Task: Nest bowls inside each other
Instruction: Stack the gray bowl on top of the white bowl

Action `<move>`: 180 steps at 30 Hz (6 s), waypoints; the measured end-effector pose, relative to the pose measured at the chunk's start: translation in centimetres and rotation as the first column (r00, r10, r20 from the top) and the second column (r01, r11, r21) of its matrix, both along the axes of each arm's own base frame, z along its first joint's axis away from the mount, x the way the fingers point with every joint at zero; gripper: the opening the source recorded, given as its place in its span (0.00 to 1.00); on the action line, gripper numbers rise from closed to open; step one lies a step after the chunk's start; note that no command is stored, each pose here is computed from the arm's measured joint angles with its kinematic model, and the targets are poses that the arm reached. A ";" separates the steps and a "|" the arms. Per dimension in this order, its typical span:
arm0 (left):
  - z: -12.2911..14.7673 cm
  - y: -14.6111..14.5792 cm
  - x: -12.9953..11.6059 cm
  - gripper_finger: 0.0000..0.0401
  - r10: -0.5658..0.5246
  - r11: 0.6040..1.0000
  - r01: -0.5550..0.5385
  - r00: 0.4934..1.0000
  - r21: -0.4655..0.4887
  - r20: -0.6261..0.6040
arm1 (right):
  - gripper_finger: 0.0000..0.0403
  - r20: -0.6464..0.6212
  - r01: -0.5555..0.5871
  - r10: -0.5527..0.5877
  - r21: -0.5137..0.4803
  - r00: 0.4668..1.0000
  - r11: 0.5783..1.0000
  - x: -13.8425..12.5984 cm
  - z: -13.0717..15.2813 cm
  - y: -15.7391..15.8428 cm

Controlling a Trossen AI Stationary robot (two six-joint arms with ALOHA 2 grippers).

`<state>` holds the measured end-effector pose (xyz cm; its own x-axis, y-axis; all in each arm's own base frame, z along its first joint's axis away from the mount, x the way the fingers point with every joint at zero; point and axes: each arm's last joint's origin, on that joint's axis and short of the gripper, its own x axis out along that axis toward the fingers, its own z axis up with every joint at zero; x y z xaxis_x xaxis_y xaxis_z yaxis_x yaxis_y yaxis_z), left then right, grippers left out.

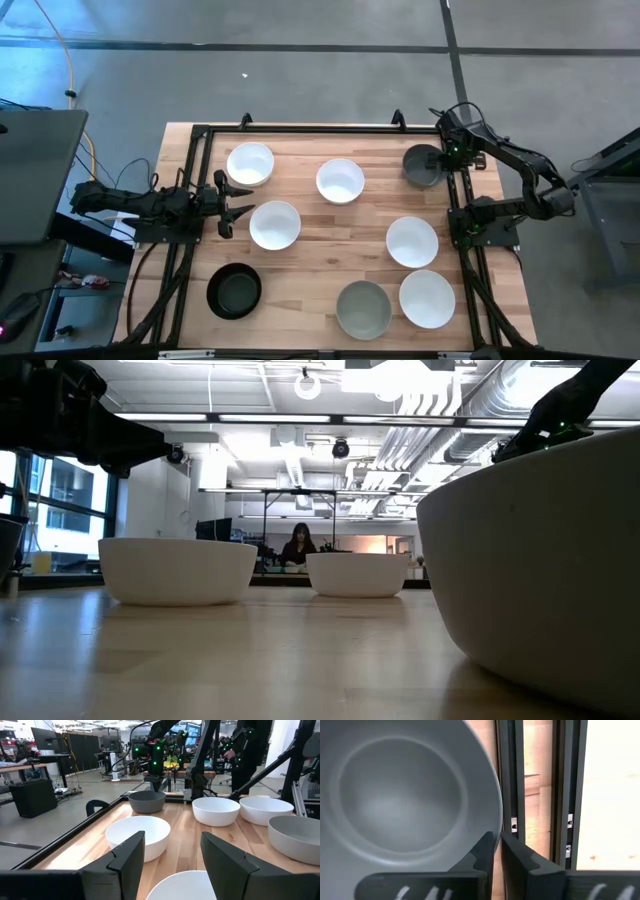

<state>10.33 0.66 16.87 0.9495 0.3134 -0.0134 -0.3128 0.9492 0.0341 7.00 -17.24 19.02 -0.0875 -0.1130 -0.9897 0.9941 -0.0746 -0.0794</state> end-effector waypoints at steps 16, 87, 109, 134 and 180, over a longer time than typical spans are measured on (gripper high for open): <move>-0.2 0.0 0.0 0.45 0.000 1.000 0.000 1.000 0.001 -0.016 | 0.00 0.058 -0.038 0.040 -0.044 0.997 0.998 0.4 0.1 -0.5; -0.4 0.0 0.0 0.45 -0.005 1.000 0.004 0.999 -0.023 -0.038 | 0.00 0.374 -0.066 0.158 -0.246 0.914 0.967 2.0 7.5 0.5; -0.4 0.0 0.0 0.45 -0.004 0.999 0.002 1.000 -0.049 -0.028 | 0.00 0.082 -0.011 0.022 -0.131 0.996 0.991 -0.2 6.8 2.0; -0.5 0.0 0.0 0.45 0.005 1.000 -0.006 0.999 -0.022 -0.044 | 0.14 0.027 0.024 -0.026 0.057 0.999 0.998 -0.9 3.5 -1.5; -0.5 0.0 0.0 0.45 0.007 1.000 -0.008 0.999 -0.015 -0.045 | 0.14 -0.005 0.062 -0.062 0.156 0.998 0.986 -0.5 0.9 -3.3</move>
<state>10.31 0.67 16.39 0.9455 0.3198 -0.0612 -0.3182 0.9474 0.0338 6.54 -20.54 19.87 -0.0892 0.0485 -0.9948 0.9879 -0.1230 -0.0946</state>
